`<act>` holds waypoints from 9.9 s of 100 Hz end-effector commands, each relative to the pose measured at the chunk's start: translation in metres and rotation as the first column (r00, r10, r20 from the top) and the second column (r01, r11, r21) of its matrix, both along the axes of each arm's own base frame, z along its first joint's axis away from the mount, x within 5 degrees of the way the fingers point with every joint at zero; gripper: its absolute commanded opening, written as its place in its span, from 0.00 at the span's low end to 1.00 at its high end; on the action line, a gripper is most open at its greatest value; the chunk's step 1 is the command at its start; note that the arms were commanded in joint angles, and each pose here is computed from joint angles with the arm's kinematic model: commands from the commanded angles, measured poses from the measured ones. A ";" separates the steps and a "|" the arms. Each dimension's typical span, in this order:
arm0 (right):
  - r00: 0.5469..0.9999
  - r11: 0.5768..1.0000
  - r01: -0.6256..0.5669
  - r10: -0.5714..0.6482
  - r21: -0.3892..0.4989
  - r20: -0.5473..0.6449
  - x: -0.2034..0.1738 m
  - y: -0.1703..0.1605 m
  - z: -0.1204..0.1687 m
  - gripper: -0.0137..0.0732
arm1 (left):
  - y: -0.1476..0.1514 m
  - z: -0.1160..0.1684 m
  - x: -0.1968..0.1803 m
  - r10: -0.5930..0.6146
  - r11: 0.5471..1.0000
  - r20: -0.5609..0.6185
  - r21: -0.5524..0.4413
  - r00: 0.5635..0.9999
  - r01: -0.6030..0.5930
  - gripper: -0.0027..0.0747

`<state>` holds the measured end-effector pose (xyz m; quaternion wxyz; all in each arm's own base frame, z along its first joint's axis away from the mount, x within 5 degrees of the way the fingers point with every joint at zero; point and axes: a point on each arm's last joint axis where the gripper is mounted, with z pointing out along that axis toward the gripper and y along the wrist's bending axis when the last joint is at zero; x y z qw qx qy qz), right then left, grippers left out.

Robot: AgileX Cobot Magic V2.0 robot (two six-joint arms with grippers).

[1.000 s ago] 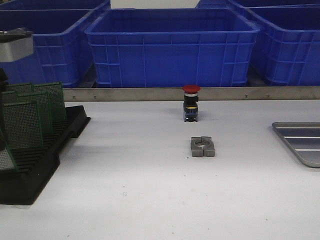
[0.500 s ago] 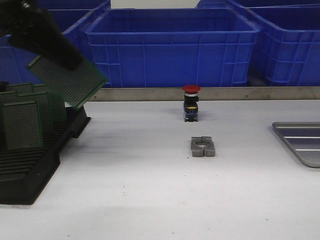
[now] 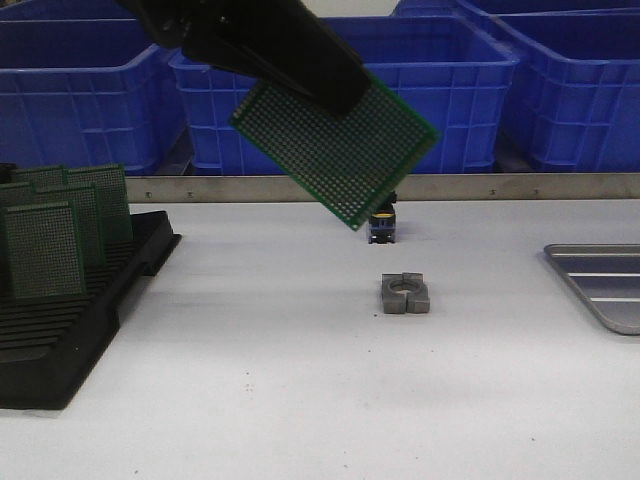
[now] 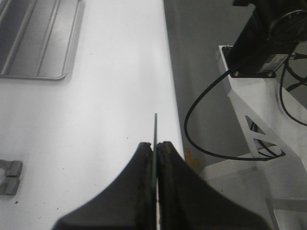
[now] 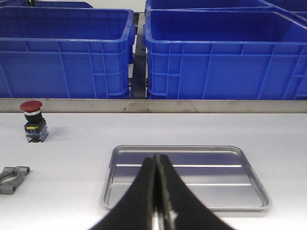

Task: Place circuit board on tray
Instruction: 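Carry the board toward the center and bring the right gripper to it, then grasp the board's lower edge with the right gripper, release left gripper, then lower the board onto the silver tray with the right gripper and release, then grasp a second green board in the rack with the left gripper, then lift the second board and pass it to the right gripper, then lower the second board onto the silver tray with the right gripper, then open the right gripper and withdraw both arms upward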

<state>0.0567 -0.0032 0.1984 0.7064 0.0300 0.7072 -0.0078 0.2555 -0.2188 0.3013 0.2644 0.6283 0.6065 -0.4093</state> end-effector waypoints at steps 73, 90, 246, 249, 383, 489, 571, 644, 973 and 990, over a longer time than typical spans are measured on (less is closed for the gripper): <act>0.915 0.958 -0.018 0.131 0.287 -0.381 0.009 0.011 0.088 0.13 | -0.010 0.025 -0.013 -0.026 0.995 0.006 -0.091 1.000 0.026 0.01; 0.872 0.927 -0.135 0.279 0.350 -0.403 0.034 0.024 0.101 0.52 | -0.010 0.025 -0.013 -0.026 0.995 0.006 -0.091 1.000 0.026 0.01; 0.289 0.357 -0.930 0.856 0.085 -0.427 0.129 0.136 0.071 0.08 | -0.010 0.025 -0.013 -0.022 0.996 0.008 -0.091 1.000 0.022 0.05; 0.289 0.357 -0.930 0.856 0.085 -0.427 0.129 0.136 0.071 0.08 | -0.010 0.025 -0.013 -0.022 0.996 0.008 -0.091 1.000 0.022 0.10; 0.797 0.968 0.096 0.065 0.232 -0.601 0.201 -0.023 0.033 0.08 | -0.012 0.025 0.005 0.155 0.984 0.089 -0.107 0.984 -0.145 0.68; 0.666 0.971 -0.016 0.187 0.237 -0.722 0.267 -0.023 0.001 0.90 | 0.039 0.027 0.034 0.266 0.964 0.155 -0.042 0.952 -0.262 0.68; 0.663 0.971 -0.015 0.187 0.238 -0.725 0.267 -0.023 0.000 0.90 | 0.163 -0.019 0.080 0.287 0.780 0.426 0.416 0.858 -0.467 0.68; 0.659 0.970 -0.018 0.193 0.242 -0.727 0.266 -0.023 0.000 0.90 | 0.157 -0.047 0.091 0.256 0.821 0.241 0.457 0.936 -0.343 0.01; 0.543 0.907 -0.077 0.386 0.414 -0.745 0.274 -0.054 -0.008 0.43 | 0.003 0.018 0.049 0.094 0.995 0.097 -0.033 0.991 -0.091 0.70; 0.542 0.914 -0.081 0.375 0.398 -0.752 0.274 -0.055 -0.009 0.84 | 0.003 0.018 0.048 0.079 0.997 0.086 -0.032 0.993 -0.077 0.70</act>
